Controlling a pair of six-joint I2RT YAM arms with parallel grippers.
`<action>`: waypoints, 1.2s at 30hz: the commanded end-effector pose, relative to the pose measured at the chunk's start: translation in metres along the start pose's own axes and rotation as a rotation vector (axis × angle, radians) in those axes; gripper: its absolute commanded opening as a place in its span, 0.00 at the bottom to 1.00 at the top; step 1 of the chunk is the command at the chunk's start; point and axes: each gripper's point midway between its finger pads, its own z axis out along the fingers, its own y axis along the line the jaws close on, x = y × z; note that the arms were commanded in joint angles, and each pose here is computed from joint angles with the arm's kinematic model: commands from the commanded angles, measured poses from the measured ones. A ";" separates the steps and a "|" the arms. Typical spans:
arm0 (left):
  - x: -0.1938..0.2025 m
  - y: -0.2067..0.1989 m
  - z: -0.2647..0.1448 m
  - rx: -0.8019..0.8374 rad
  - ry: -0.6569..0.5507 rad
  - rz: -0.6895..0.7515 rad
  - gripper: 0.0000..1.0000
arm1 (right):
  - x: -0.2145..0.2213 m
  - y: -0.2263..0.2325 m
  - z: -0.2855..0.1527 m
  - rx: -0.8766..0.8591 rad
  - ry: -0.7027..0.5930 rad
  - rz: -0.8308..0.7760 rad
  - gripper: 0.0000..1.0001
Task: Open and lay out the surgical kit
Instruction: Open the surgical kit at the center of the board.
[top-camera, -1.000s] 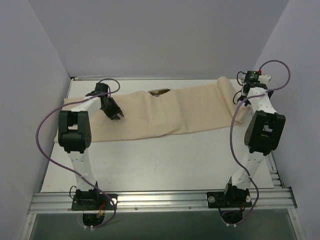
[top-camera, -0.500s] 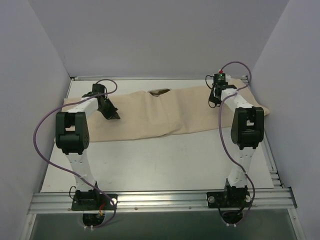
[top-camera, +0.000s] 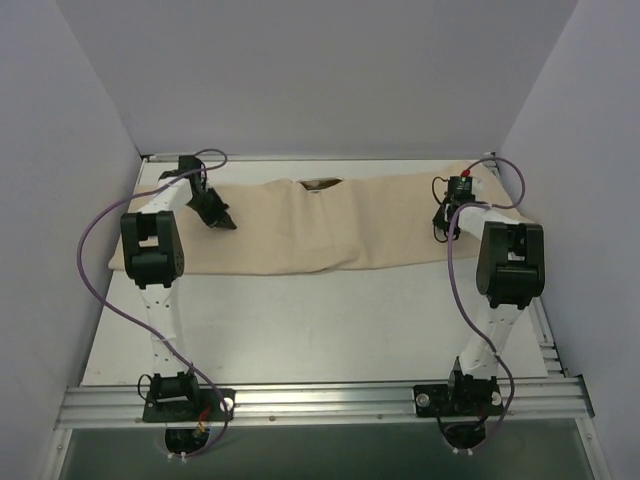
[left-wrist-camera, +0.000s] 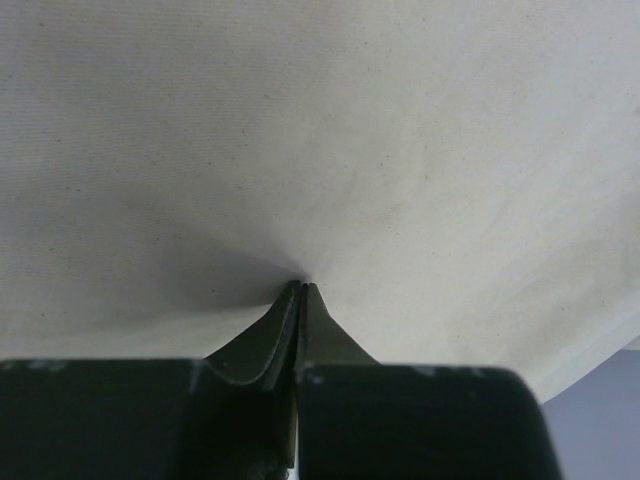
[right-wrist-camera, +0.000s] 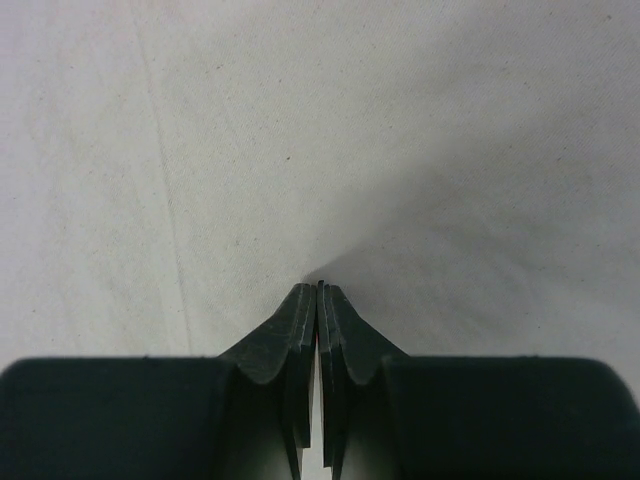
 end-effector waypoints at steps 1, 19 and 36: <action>-0.001 0.024 0.024 -0.080 0.050 0.028 0.02 | 0.100 -0.029 -0.003 0.052 0.279 -0.012 0.05; -0.006 -0.048 -0.067 0.273 -0.163 0.019 0.44 | -0.050 0.132 -0.067 -0.290 -0.050 -0.077 0.78; -0.013 -0.141 -0.073 0.547 -0.223 0.069 0.51 | -0.074 0.193 0.002 -0.373 -0.039 0.194 0.84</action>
